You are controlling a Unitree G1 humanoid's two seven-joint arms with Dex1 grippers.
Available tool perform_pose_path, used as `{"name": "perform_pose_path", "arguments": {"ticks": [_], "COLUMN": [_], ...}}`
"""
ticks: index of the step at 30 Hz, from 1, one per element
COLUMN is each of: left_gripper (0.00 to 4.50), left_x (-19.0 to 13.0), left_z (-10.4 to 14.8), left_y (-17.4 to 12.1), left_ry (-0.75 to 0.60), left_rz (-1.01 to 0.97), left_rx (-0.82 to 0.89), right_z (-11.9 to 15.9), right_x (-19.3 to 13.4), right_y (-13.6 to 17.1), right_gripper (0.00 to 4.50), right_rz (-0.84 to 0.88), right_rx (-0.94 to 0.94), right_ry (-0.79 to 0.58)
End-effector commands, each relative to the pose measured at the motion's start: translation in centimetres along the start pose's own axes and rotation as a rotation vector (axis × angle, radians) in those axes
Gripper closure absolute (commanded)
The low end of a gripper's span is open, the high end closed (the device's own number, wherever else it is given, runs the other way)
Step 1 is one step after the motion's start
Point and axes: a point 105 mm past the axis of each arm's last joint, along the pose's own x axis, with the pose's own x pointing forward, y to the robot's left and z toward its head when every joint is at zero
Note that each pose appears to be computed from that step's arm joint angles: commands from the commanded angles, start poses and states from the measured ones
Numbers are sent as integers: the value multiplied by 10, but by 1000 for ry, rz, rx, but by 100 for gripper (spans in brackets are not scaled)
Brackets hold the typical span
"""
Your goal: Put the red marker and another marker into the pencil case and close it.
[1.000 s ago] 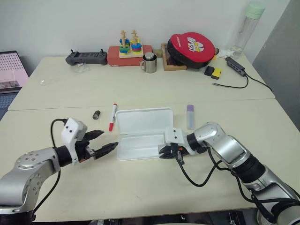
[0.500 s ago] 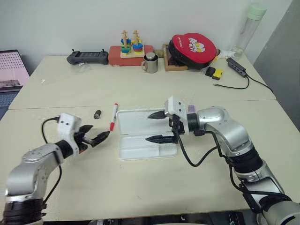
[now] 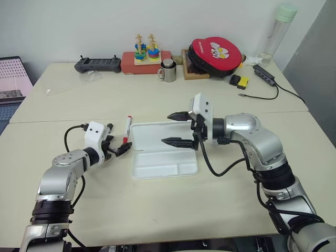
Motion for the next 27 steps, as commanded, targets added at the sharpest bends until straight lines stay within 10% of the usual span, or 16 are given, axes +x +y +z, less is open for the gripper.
{"name": "perform_pose_path", "arguments": {"ticks": [1,16,27], "left_gripper": [96,394,407], "left_x": [9,15,9], "left_z": [1,-2,20], "left_y": [-7,-2,17], "left_ry": [-1,-8,-124], "left_rz": [-26,3,105], "left_rx": [11,21,17], "right_z": [31,64,62], "right_x": [-4,-5,-10], "right_y": [-4,-2,-3], "right_gripper": [36,4,0], "right_rz": [-24,7,9], "right_rx": [-43,17,15], "right_ry": [-114,-245,-246]}}
